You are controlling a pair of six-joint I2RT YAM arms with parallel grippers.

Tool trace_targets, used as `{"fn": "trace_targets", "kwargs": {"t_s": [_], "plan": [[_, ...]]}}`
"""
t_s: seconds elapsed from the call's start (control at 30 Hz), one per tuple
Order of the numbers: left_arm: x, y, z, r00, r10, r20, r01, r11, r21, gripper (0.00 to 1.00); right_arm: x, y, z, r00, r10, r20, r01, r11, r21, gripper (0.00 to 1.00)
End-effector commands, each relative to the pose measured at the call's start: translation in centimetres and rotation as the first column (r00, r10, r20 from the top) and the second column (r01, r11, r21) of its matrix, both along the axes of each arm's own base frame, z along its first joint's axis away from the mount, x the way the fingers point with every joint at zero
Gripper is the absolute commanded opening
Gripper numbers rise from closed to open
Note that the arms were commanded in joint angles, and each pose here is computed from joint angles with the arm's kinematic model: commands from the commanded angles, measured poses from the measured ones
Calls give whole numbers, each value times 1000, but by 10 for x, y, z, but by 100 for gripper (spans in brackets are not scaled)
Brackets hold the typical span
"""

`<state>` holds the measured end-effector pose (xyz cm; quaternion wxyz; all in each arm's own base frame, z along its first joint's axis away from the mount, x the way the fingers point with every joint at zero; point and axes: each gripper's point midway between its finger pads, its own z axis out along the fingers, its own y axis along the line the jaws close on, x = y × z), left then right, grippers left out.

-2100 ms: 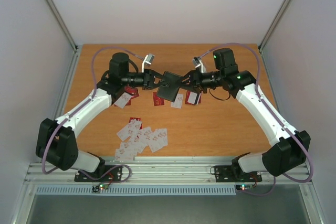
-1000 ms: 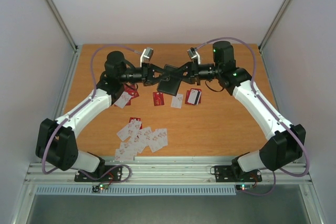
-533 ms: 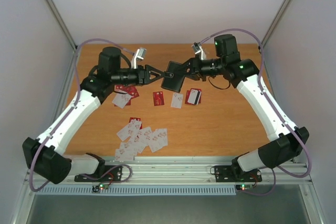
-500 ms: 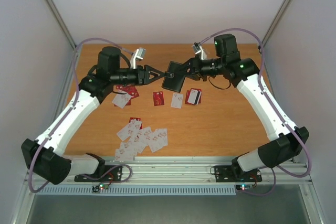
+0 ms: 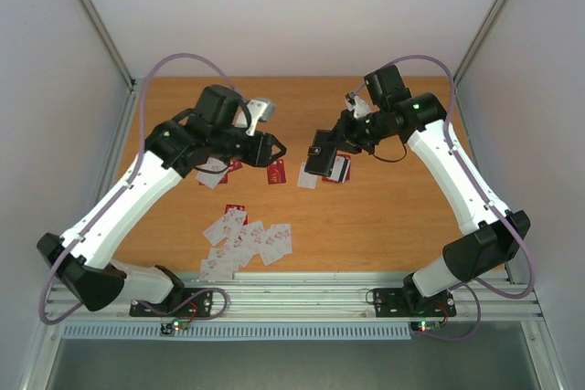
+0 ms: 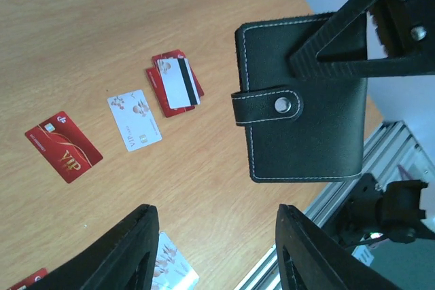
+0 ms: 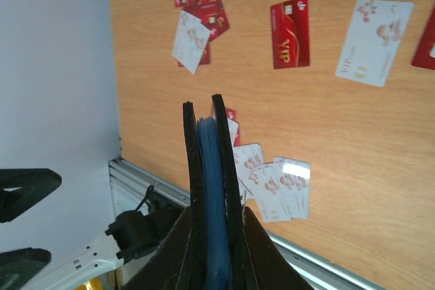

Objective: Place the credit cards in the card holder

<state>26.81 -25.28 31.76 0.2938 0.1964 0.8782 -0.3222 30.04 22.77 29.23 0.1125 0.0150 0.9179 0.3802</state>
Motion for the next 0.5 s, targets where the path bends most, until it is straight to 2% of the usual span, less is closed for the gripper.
{"fn": "trace_targets", "kwargs": {"t_s": [0.0,0.47], "plan": [[3,-6,-14,1000,-11,24,8,993,122,48,-7,-11,6,1000,-25,10,25,998,-58,1],[-8,-68,-12,989,-144,20,142,986,82,47,-15,-13,8,999,-43,-23,41,995,-90,1]]}}
